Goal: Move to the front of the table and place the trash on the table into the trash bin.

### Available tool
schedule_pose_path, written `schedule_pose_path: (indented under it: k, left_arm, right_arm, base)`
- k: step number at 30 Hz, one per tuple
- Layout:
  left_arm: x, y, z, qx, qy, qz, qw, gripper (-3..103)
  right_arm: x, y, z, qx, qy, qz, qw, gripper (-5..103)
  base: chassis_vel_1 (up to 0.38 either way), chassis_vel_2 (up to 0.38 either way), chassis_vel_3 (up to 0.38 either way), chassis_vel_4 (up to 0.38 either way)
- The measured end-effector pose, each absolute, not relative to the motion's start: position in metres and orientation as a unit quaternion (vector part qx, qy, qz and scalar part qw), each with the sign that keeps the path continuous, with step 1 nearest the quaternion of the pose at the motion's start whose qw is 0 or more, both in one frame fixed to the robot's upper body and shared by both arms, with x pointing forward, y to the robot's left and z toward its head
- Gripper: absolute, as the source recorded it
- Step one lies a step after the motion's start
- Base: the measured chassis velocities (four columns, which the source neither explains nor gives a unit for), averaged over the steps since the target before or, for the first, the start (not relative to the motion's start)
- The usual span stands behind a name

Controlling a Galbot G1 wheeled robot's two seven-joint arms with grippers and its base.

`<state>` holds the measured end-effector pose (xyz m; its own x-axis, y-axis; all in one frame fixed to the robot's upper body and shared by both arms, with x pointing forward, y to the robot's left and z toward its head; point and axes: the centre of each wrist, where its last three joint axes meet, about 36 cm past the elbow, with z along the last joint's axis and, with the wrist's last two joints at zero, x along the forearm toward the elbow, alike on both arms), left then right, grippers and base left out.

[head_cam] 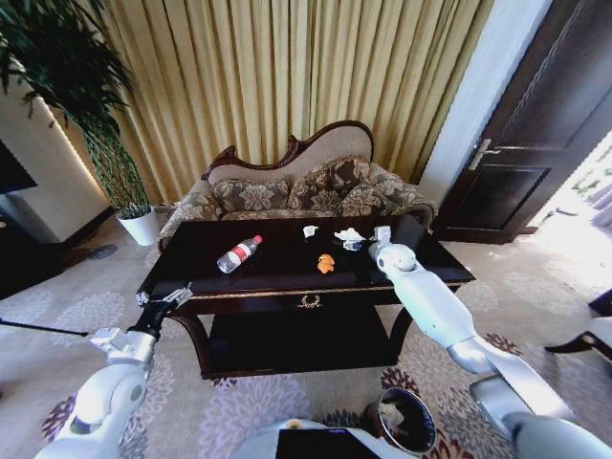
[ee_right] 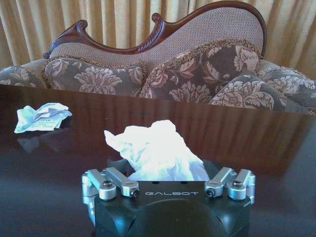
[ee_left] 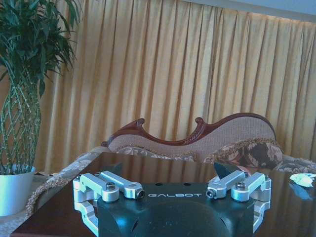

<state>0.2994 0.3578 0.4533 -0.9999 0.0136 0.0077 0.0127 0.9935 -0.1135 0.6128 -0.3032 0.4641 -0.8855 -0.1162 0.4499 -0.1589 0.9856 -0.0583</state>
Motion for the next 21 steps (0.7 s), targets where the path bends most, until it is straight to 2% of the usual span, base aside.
schedule_pose_path:
  k: [1, 3, 4, 5, 6, 8, 10, 11, 14, 15, 16, 21]
  left_arm:
    - [0.2994, 0.3578, 0.4533, -0.007, -0.998, 0.057, 0.004, 100]
    - [0.2986, 0.3563, 0.4529, -0.007, -0.998, 0.059, 0.005, 100]
    - [0.2986, 0.3563, 0.4529, -0.007, -0.998, 0.059, 0.005, 100]
    - [0.2983, 0.3562, 0.4527, -0.007, -0.998, 0.059, 0.005, 100]
    - [0.298, 0.3562, 0.4524, -0.007, -0.998, 0.059, 0.006, 100]
    - [0.2979, 0.3562, 0.4523, -0.007, -0.998, 0.059, 0.006, 100]
    - [0.2976, 0.3563, 0.4521, -0.006, -0.998, 0.059, 0.006, 100]
    - [0.2976, 0.3563, 0.4521, -0.006, -0.998, 0.059, 0.006, 100]
    - [0.2972, 0.3562, 0.4518, -0.006, -0.998, 0.059, 0.007, 100]
    - [0.2972, 0.3562, 0.4518, -0.006, -0.998, 0.059, 0.007, 100]
    - [0.2972, 0.3563, 0.4517, -0.006, -0.998, 0.059, 0.007, 100]
    - [0.2976, 0.357, 0.4506, -0.005, -0.998, 0.059, 0.008, 100]
  right_arm:
    - [0.6128, -0.3032, 0.4641, 0.071, -0.97, 0.047, 0.229, 89]
    - [0.6123, -0.3032, 0.4641, 0.071, -0.97, 0.046, 0.226, 78]
    - [0.6123, -0.3032, 0.4641, 0.071, -0.97, 0.046, 0.226, 78]
    - [0.6123, -0.3035, 0.4644, 0.071, -0.971, 0.046, 0.226, 73]
    - [0.6122, -0.3039, 0.4642, 0.07, -0.971, 0.046, 0.225, 61]
    - [0.612, -0.3039, 0.4639, 0.07, -0.971, 0.046, 0.225, 61]
    - [0.611, -0.3042, 0.4624, 0.07, -0.97, 0.045, 0.226, 51]
    - [0.611, -0.3042, 0.4624, 0.07, -0.97, 0.045, 0.226, 51]
    - [0.6096, -0.3039, 0.4614, 0.069, -0.97, 0.044, 0.227, 35]
    - [0.6096, -0.3039, 0.4614, 0.069, -0.97, 0.044, 0.227, 35]
    - [0.6096, -0.304, 0.4612, 0.069, -0.971, 0.044, 0.227, 29]
    - [0.6092, -0.3034, 0.4603, 0.07, -0.971, 0.042, 0.226, 26]
  base:
    - [0.0, 0.0, 0.0, 0.0]
    - [0.0, 0.0, 0.0, 0.0]
    - [0.0, 0.0, 0.0, 0.0]
    - [0.0, 0.0, 0.0, 0.0]
    - [0.0, 0.0, 0.0, 0.0]
    - [0.0, 0.0, 0.0, 0.0]
    - [0.0, 0.0, 0.0, 0.0]
    - [0.0, 0.0, 0.0, 0.0]
    - [0.0, 0.0, 0.0, 0.0]
    - [0.0, 0.0, 0.0, 0.0]
    - [0.0, 0.0, 0.0, 0.0]
    - [0.0, 0.0, 0.0, 0.0]
